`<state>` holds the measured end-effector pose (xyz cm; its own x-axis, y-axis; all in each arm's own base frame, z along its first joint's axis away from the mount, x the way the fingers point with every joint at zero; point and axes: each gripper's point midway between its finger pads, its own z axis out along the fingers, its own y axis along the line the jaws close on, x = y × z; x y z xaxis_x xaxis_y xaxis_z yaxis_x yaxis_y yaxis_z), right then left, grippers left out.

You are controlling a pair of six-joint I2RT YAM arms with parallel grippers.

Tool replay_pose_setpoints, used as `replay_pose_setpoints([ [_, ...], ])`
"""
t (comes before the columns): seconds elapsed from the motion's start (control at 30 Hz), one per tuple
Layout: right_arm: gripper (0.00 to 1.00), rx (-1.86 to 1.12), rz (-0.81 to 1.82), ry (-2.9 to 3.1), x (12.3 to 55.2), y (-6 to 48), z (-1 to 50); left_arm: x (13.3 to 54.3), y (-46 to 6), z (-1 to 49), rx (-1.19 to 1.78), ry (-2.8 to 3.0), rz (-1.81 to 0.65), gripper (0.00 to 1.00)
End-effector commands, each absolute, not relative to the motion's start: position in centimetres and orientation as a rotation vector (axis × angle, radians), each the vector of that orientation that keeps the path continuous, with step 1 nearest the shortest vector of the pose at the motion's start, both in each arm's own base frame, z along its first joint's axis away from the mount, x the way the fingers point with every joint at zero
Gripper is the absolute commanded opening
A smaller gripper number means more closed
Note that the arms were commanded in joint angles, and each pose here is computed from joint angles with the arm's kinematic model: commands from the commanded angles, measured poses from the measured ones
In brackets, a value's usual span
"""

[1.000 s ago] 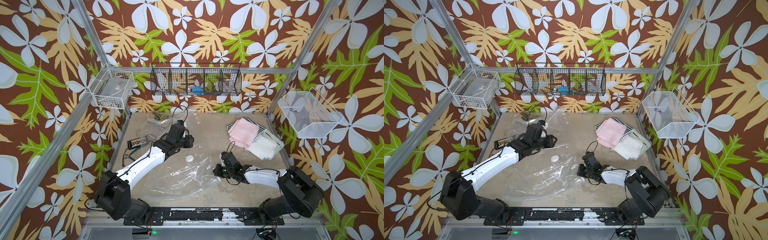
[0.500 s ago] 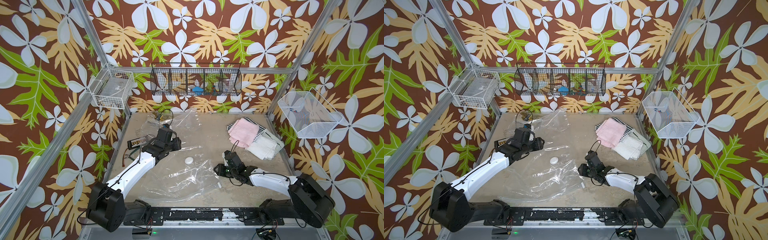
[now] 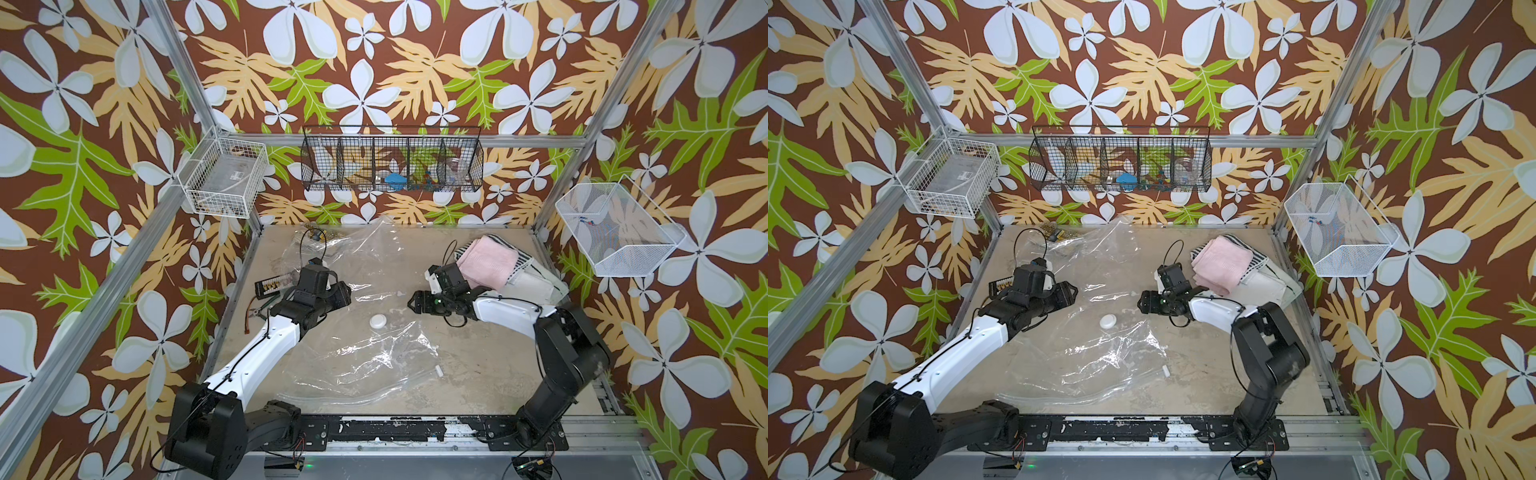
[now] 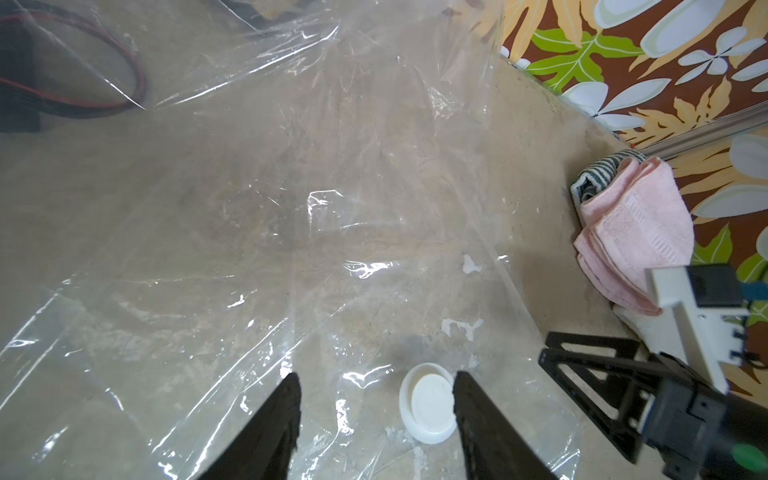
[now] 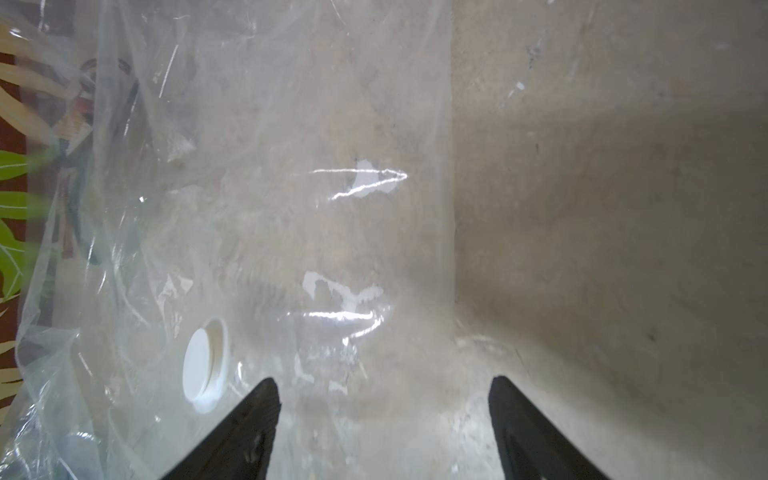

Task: Place the folded towel into the vacuum bag
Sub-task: Adjust the vacuum bag at the center of the board.

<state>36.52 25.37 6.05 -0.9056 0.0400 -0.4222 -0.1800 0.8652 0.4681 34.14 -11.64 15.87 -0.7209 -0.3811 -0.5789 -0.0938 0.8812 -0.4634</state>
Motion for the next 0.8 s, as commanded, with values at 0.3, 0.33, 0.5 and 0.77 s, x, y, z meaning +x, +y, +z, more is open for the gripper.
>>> replay_pose_setpoints([
  [0.3,0.30,-0.180,0.746,2.657,39.1,28.3,2.3,33.9,-12.0,16.6,-0.308,2.323,-0.566,0.61],
  [0.33,0.24,-0.206,0.747,2.617,39.2,28.5,3.4,33.9,-11.9,16.9,-0.305,2.318,-0.559,0.61],
  [0.5,0.09,-0.237,0.612,2.407,39.4,26.4,9.7,34.4,-11.6,19.1,-0.278,2.258,-0.539,0.60],
  [0.77,0.00,0.145,0.515,2.223,38.4,17.4,12.5,34.1,-13.2,22.9,-0.189,2.115,-0.631,0.60],
])
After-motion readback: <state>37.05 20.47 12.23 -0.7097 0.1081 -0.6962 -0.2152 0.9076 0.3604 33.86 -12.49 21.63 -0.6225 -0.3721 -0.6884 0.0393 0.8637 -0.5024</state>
